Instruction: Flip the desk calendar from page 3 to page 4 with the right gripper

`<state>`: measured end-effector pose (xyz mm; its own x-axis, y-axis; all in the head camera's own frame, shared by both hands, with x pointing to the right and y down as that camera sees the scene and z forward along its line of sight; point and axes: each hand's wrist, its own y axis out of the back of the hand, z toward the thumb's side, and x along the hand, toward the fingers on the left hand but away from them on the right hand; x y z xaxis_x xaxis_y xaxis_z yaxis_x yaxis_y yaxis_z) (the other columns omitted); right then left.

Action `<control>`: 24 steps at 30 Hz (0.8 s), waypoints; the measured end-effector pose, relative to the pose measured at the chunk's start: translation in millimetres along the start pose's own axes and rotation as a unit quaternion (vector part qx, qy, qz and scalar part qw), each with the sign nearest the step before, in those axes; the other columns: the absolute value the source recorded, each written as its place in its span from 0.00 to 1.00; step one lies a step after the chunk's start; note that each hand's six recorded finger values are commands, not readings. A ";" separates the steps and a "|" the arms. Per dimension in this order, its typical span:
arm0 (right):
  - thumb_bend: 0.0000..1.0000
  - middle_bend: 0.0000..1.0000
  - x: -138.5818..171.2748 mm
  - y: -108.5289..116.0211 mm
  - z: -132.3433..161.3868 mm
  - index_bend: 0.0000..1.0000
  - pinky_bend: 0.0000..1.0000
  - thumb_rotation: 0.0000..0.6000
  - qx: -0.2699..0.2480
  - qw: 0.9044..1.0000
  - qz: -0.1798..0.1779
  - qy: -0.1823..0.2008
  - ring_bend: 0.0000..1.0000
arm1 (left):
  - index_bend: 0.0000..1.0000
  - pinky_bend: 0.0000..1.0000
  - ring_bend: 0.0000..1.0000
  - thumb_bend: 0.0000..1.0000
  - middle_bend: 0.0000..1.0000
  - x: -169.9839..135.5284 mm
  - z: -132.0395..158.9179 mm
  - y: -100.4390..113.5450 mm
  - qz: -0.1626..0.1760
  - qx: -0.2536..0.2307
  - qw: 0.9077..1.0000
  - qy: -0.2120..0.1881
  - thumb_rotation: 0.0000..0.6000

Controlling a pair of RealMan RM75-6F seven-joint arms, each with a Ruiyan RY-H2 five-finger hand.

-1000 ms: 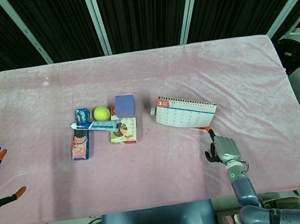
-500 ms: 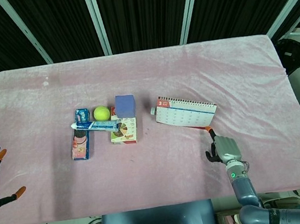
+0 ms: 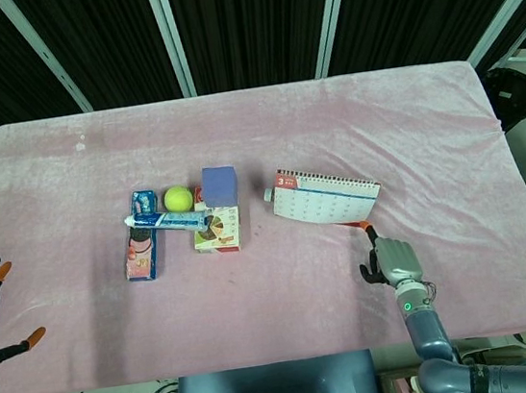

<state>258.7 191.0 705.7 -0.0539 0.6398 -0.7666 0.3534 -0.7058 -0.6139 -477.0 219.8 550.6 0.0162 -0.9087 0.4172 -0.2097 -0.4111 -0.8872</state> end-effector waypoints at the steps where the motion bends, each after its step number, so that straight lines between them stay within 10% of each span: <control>1: 0.40 0.70 -0.4 0.6 0.9 0.00 0.80 1.00 0.002 1.000 -0.001 0.001 0.79 | 0.00 0.00 0.00 0.00 0.00 0.0 -0.1 0.0 0.000 0.000 1.000 0.000 1.00; 24: 0.40 0.67 20.9 56.5 71.9 0.00 0.80 1.00 0.025 0.992 -0.072 0.100 0.76 | 0.00 0.00 0.00 0.00 0.00 -0.5 0.4 0.1 -0.001 -0.002 1.000 -0.001 1.00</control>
<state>210.4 142.6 641.5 0.0879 0.7797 -0.6200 0.3078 -0.6132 -0.7275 -476.6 220.1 550.3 0.0190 -0.9082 0.4181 -0.2131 -0.4123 -0.8858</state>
